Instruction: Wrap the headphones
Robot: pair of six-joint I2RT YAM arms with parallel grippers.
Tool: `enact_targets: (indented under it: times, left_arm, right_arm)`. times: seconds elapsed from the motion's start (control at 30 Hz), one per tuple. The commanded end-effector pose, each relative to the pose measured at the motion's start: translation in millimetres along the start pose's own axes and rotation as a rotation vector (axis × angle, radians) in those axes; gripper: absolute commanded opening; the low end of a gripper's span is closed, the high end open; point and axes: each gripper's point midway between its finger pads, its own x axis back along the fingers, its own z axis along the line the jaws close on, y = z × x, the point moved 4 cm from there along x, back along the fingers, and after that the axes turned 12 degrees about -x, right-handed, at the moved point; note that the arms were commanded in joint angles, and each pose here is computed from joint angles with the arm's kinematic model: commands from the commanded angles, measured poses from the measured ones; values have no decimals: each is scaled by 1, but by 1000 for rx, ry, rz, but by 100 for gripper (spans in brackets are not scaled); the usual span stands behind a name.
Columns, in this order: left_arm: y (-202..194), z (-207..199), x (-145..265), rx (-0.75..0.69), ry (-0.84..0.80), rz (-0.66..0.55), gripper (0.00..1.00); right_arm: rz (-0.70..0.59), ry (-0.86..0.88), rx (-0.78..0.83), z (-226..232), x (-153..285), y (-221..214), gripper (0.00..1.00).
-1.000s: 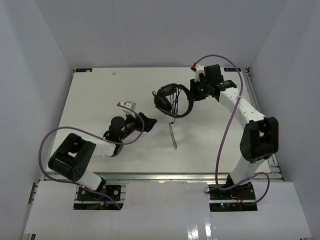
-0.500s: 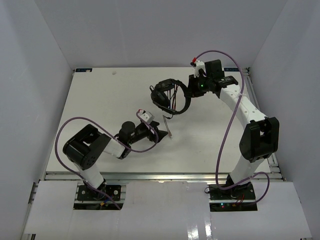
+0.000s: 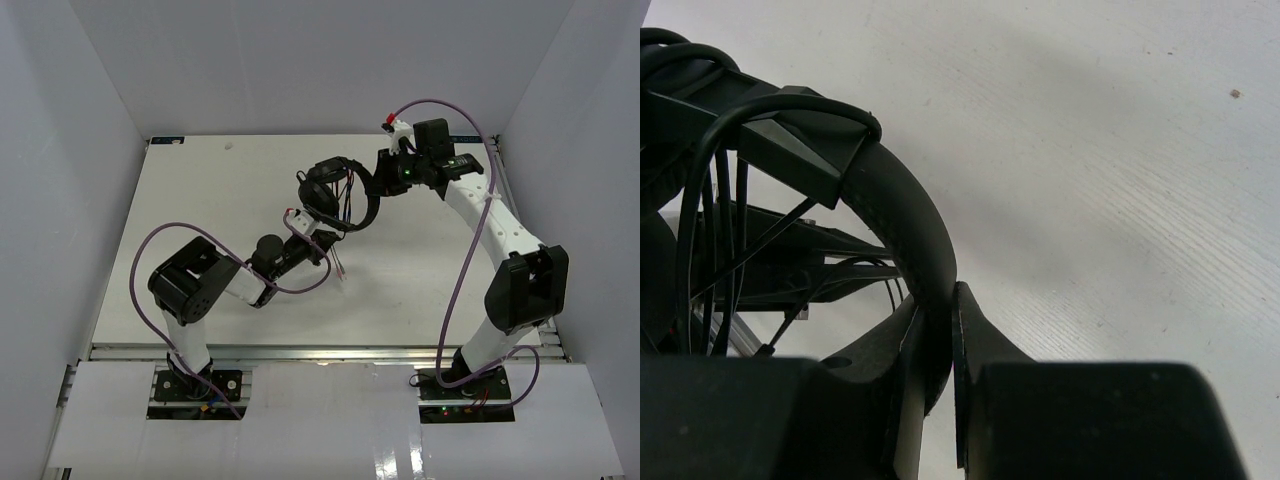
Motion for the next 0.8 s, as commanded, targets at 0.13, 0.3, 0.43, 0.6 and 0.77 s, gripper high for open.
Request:
enact_targets:
  times: [0.13, 0.3, 0.43, 0.6, 0.77]
  left_arm:
    - [7, 9, 2, 8, 38, -36, 18]
    - [4, 29, 8, 32, 68, -41, 18]
    - [1, 51, 5, 53, 74, -35, 18]
    - [-6, 75, -1, 99, 68, -42, 18]
    - [-10, 83, -15, 151, -34, -60, 21]
  right_arm:
    - [-62, 110, 42, 37, 32, 10, 8]
    - [-61, 137, 85, 45, 45, 3, 8]
    - [-54, 131, 125, 45, 54, -8, 8]
    - [-25, 118, 171, 36, 51, -22, 8]
    - [37, 104, 215, 18, 31, -31, 8]
